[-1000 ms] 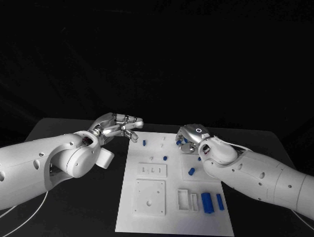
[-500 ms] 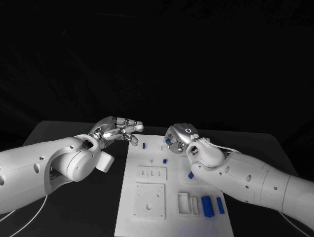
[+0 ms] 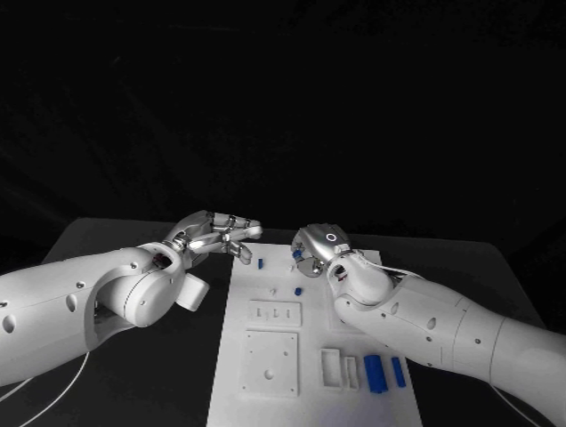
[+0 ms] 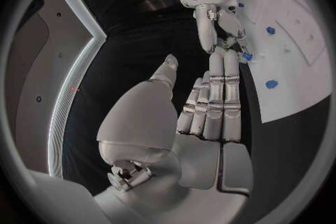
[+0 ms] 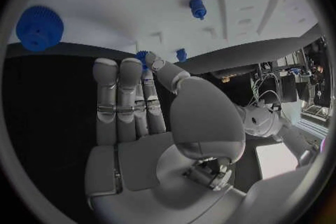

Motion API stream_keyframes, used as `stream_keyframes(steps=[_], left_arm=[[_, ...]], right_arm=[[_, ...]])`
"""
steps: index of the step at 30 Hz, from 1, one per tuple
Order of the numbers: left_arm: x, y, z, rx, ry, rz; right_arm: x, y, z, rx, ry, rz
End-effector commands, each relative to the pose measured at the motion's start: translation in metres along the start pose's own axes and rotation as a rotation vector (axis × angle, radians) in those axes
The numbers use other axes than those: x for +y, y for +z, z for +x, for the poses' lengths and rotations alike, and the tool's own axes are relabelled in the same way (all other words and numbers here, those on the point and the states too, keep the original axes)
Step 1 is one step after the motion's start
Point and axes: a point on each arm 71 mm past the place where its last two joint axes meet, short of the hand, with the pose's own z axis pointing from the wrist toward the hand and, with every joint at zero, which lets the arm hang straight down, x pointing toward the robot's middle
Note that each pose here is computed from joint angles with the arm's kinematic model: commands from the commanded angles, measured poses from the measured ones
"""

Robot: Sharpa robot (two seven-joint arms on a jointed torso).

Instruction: Assemble the parts on the task board

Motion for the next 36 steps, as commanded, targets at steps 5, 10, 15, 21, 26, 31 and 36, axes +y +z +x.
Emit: stream_keyframes(steps=[5,10,15,21,26,31,36], left_arm=[[-0.0015,0.0011,0.0031,0.022,-0.002,0.005],[-0.0015,0.0012,0.0035,0.024,-0.003,0.005],[-0.0018,0.0017,0.0048,0.028,-0.003,0.004],[-0.0021,0.0024,0.0064,0.033,-0.004,0.005],[-0.0024,0.0033,0.0078,0.037,-0.005,0.005],[-0.0025,0.0042,0.009,0.041,-0.005,0.005],[-0.0024,0.0048,0.0091,0.044,-0.005,0.003]], right_arm=[[0.0,0.001,0.002,-0.006,-0.024,0.003],[0.001,0.002,0.003,-0.003,-0.03,0.003],[0.002,0.003,0.003,-0.004,-0.032,0.003],[0.001,0.005,0.005,-0.008,-0.034,0.009],[0.001,0.006,0.006,-0.003,-0.036,0.013],[-0.001,0.007,0.008,0.003,-0.039,0.021],[-0.005,0.007,0.01,0.012,-0.039,0.034]])
